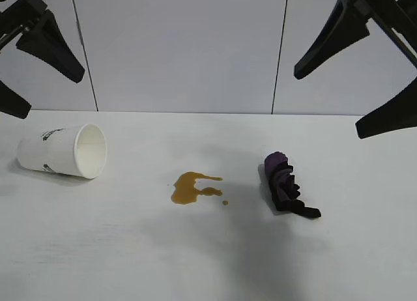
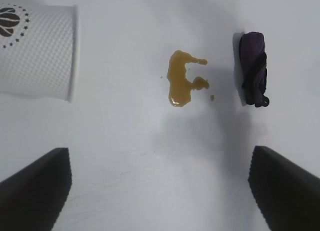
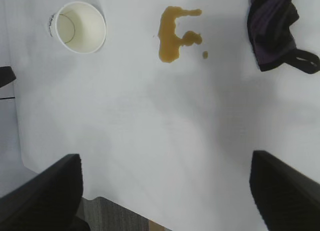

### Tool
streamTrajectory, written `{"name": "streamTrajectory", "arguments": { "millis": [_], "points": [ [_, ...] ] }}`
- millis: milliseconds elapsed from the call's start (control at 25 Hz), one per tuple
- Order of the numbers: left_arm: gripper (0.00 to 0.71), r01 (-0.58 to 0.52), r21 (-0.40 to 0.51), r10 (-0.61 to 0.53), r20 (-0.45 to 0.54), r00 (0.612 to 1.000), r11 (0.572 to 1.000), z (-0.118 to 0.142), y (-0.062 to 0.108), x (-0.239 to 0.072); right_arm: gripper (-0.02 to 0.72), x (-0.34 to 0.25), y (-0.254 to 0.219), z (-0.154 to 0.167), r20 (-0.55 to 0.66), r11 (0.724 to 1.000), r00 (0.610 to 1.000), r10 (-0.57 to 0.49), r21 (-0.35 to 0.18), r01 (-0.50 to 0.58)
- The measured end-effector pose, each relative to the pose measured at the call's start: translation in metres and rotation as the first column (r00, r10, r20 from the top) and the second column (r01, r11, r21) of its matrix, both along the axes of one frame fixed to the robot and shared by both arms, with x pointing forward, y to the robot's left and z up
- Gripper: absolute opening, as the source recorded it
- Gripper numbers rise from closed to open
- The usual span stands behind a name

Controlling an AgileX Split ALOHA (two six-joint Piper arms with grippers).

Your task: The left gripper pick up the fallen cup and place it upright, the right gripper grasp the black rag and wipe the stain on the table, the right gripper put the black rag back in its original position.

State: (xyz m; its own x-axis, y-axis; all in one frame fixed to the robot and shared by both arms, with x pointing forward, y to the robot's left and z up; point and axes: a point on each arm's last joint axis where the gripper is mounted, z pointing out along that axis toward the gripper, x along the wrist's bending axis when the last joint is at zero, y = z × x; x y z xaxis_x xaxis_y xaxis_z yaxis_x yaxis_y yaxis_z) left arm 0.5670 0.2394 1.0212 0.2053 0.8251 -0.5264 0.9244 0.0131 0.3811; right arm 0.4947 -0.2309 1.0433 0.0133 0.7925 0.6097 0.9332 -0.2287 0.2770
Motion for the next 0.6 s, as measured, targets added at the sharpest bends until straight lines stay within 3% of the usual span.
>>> {"name": "streamTrajectory", "arguments": {
  "millis": [600],
  "points": [
    [0.694, -0.016, 0.006, 0.016, 0.017, 1.0, 1.0, 0.0002, 0.0009, 0.002, 0.629, -0.0088, -0.0041, -0.0066, -0.06, 0.99, 0.994, 0.094, -0.096, -0.099]
  ]
}}
